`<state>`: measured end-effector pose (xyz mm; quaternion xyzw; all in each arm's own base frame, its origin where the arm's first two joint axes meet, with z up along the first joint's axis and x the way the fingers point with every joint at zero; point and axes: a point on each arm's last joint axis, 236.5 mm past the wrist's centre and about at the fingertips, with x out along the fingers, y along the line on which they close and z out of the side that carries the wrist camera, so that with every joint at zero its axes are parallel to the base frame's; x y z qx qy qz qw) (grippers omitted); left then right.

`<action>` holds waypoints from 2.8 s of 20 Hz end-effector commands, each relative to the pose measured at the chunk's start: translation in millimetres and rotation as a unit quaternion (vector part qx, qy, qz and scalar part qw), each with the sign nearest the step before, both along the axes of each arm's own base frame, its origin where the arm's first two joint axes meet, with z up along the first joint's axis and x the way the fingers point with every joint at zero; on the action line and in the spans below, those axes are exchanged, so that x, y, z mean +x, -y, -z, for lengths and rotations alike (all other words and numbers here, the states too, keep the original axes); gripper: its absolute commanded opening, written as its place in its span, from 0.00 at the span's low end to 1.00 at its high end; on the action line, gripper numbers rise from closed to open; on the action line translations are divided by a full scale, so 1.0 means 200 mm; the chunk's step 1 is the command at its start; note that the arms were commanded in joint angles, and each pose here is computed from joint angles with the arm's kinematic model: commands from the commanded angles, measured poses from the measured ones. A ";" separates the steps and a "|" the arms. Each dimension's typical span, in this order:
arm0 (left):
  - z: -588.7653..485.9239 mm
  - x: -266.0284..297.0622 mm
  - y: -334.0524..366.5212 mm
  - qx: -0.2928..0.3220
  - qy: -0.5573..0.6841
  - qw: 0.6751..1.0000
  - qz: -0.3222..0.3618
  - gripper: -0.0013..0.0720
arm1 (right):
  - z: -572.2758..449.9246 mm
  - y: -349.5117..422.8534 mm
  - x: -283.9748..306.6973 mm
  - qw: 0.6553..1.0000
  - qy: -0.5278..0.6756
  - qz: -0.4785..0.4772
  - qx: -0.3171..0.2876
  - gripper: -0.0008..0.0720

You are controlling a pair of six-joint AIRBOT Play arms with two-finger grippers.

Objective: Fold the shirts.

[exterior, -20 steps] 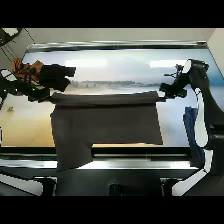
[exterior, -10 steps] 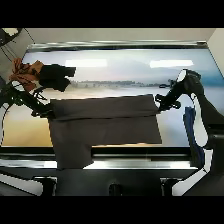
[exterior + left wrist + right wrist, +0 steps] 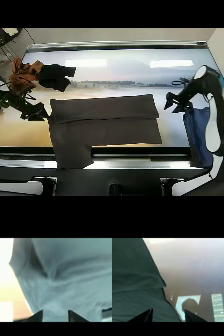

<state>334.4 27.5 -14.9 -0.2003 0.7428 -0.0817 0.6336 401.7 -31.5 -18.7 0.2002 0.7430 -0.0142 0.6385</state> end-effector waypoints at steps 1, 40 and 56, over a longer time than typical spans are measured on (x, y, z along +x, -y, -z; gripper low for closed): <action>0.08 -0.32 0.06 -0.019 -0.020 0.999 -0.017 0.57 | -0.04 0.10 -0.16 1.000 -0.016 0.013 -0.004 0.69; -0.18 -0.01 0.12 0.036 0.238 0.968 -0.070 0.05 | -0.04 -0.32 0.01 0.981 0.188 0.012 0.044 0.07; 0.24 0.49 0.10 -0.004 0.107 0.992 -0.068 0.46 | 0.20 -0.46 0.58 0.983 0.170 0.043 0.061 0.38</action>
